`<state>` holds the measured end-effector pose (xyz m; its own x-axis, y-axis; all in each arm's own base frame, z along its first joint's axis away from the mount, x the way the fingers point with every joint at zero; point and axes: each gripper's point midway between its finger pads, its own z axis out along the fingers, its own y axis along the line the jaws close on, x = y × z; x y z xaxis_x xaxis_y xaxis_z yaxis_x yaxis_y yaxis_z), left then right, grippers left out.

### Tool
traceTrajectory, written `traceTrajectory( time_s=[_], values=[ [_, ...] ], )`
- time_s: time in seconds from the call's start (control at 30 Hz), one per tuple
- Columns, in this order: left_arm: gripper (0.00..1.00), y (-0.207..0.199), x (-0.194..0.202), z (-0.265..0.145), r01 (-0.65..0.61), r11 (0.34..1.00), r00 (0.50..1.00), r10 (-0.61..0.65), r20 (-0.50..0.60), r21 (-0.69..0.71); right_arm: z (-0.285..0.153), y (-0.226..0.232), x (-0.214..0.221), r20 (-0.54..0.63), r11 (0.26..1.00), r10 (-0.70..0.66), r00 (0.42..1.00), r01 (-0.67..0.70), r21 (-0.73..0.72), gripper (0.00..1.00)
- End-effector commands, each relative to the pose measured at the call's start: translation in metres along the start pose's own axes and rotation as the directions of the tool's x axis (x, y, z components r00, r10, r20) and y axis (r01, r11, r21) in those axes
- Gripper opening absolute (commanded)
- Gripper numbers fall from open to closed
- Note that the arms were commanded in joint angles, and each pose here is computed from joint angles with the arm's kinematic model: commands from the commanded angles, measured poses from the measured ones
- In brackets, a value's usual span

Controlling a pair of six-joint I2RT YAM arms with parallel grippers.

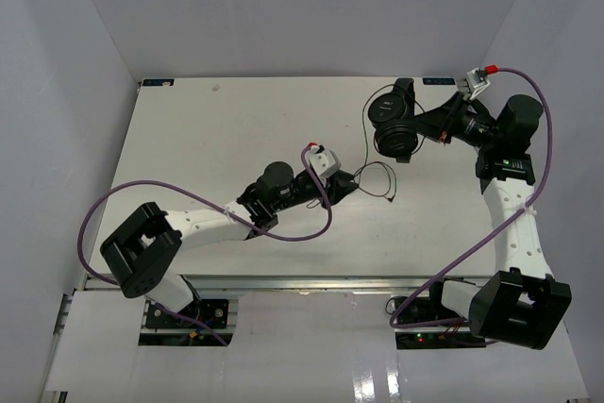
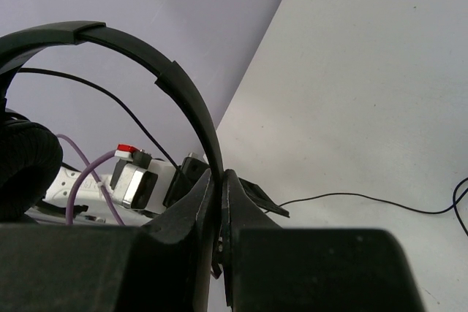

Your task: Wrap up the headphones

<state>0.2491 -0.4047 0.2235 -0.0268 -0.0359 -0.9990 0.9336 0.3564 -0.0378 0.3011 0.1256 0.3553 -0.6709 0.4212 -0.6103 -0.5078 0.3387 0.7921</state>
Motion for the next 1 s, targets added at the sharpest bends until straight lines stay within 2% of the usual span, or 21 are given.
traceTrajectory(
  time_s=[0.0,0.53,0.77,0.9,0.97],
  values=[
    [0.39,-0.002,-0.001,0.003,-0.001,1.0,1.0,0.001,0.007,0.006,-0.004,0.011,-0.015,0.032,0.999,-0.027,0.999,0.028,-0.02,0.08],
    [0.38,-0.001,0.054,-0.008,-0.004,1.0,0.991,0.003,-0.131,-0.01,-0.018,0.012,-0.037,0.092,0.999,-0.034,0.995,0.034,-0.008,0.08],
    [0.27,-0.006,0.069,-0.014,0.006,1.0,0.988,-0.007,-0.155,-0.005,-0.019,0.009,-0.044,0.12,1.0,-0.025,0.992,0.025,0.005,0.08],
    [0.09,-0.012,0.068,-0.01,0.011,1.0,0.988,-0.011,-0.153,0.002,-0.019,0.004,-0.052,0.158,0.999,-0.029,0.987,0.023,0.04,0.08],
    [0.06,-0.015,0.062,-0.004,0.007,1.0,0.989,-0.006,-0.145,0.006,-0.02,-0.003,-0.058,0.191,0.996,-0.046,0.98,0.03,0.087,0.08]
  ],
)
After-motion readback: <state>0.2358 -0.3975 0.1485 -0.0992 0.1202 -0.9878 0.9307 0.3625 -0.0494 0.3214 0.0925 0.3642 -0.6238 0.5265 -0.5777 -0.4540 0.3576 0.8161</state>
